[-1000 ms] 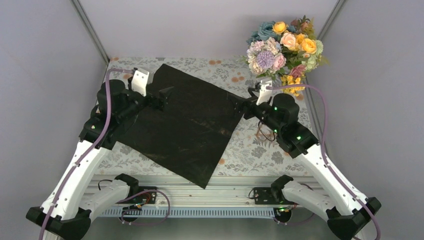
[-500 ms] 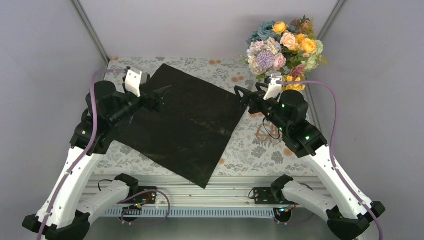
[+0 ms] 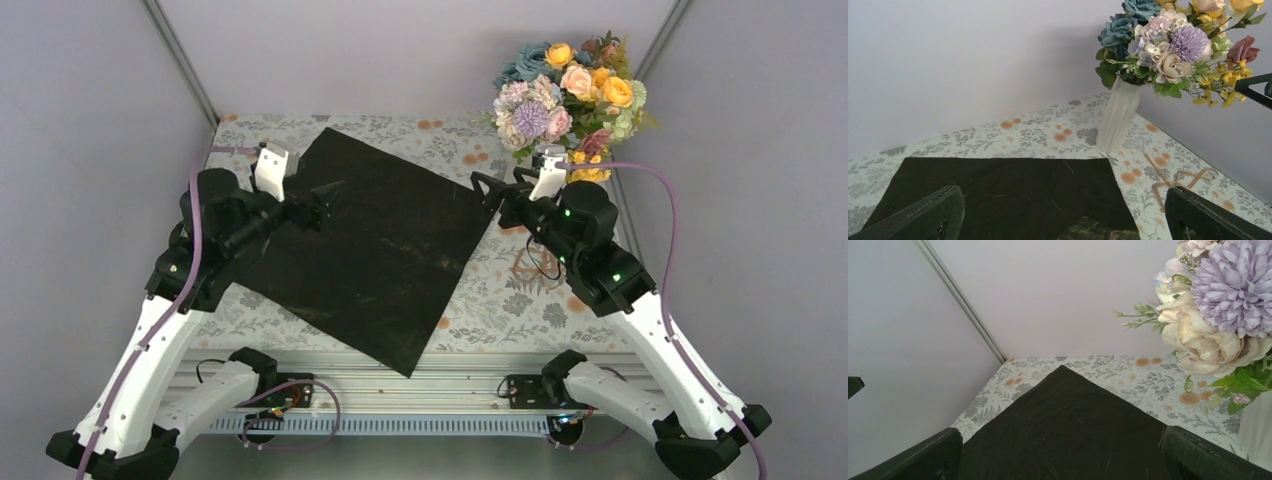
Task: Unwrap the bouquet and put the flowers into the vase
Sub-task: Reset both arms
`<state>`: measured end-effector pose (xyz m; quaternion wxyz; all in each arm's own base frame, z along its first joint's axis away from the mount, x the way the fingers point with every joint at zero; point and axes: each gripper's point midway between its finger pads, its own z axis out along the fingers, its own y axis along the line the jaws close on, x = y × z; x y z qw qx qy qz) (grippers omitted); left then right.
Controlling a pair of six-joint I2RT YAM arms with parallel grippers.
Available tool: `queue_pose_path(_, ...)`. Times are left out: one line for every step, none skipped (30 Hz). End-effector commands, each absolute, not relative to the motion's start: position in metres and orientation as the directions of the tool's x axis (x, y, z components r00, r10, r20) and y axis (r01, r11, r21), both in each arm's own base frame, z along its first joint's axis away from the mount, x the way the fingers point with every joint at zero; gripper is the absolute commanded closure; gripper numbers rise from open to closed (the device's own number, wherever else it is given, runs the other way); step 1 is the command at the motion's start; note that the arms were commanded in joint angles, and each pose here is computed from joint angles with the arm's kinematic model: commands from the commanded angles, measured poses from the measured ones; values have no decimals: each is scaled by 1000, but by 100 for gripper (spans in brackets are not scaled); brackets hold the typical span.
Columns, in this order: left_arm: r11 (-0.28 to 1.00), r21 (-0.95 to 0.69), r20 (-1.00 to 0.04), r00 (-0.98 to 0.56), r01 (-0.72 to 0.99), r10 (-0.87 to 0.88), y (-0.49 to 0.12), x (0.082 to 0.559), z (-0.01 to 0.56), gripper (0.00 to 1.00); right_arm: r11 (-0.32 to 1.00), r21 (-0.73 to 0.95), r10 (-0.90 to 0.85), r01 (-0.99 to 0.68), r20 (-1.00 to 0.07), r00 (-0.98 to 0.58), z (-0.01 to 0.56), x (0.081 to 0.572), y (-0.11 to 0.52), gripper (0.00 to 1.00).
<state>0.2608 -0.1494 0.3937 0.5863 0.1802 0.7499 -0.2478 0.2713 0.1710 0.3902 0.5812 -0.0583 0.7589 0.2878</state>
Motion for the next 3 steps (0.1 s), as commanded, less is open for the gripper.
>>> queue_pose_path(807,-159,-972,-231,569,-28,-148,257,397,0,816,379,270,-436,-917,-293,403,266,170,0)
queue_pose_path(807,-158,-972,-232,569,-27,-148,257,397,0,814,381,271,-439,-917,-293,403,266,171,0)
queue_pose_path(809,-156,-972,-234,567,-24,-148,257,395,0,812,380,271,-443,-918,-290,403,265,171,0)
